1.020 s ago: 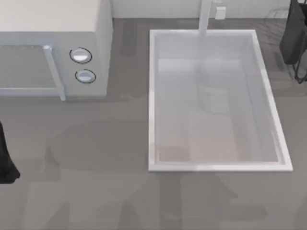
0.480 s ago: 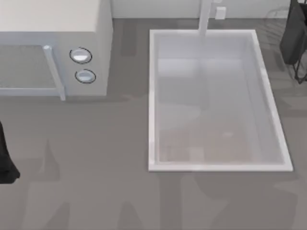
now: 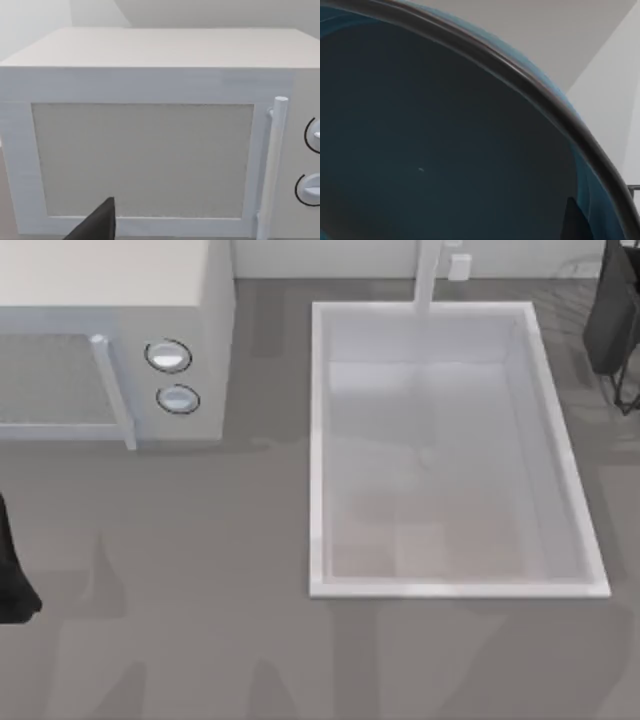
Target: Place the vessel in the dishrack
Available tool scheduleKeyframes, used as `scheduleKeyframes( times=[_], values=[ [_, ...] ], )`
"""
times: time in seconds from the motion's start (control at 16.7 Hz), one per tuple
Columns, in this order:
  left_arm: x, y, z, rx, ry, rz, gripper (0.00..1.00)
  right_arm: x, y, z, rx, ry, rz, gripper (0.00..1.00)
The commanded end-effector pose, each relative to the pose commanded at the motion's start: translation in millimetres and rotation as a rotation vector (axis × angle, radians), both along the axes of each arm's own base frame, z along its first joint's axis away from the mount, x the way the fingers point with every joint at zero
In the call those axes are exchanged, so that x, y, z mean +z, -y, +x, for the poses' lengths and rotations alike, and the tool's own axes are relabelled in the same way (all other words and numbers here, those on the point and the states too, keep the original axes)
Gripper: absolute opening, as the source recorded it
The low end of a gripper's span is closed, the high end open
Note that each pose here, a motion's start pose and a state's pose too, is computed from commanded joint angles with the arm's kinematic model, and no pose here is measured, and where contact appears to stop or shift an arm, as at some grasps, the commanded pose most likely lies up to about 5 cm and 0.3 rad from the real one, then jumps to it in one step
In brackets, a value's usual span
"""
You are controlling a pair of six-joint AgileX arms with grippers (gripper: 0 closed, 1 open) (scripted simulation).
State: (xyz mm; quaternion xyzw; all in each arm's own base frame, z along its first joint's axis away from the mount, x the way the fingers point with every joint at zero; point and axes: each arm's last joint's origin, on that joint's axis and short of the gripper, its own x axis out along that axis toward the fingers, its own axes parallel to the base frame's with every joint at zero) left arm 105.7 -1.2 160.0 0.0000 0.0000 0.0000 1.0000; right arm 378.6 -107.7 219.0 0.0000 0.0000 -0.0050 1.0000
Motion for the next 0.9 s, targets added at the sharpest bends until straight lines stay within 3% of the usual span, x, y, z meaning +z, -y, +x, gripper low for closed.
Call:
scheduleKeyframes(
  times=[0.06, 0.84, 0.9],
  values=[
    [0.0, 0.0, 0.0, 0.0, 0.0, 0.0, 1.0, 0.0, 0.0, 0.0, 0.0, 0.0, 0.0, 0.0],
    [0.0, 0.0, 0.0, 0.0, 0.0, 0.0, 1.0, 0.0, 0.0, 0.0, 0.0, 0.0, 0.0, 0.98],
    [0.0, 0.0, 0.0, 0.0, 0.0, 0.0, 1.0, 0.0, 0.0, 0.0, 0.0, 0.0, 0.0, 1.0]
  ],
)
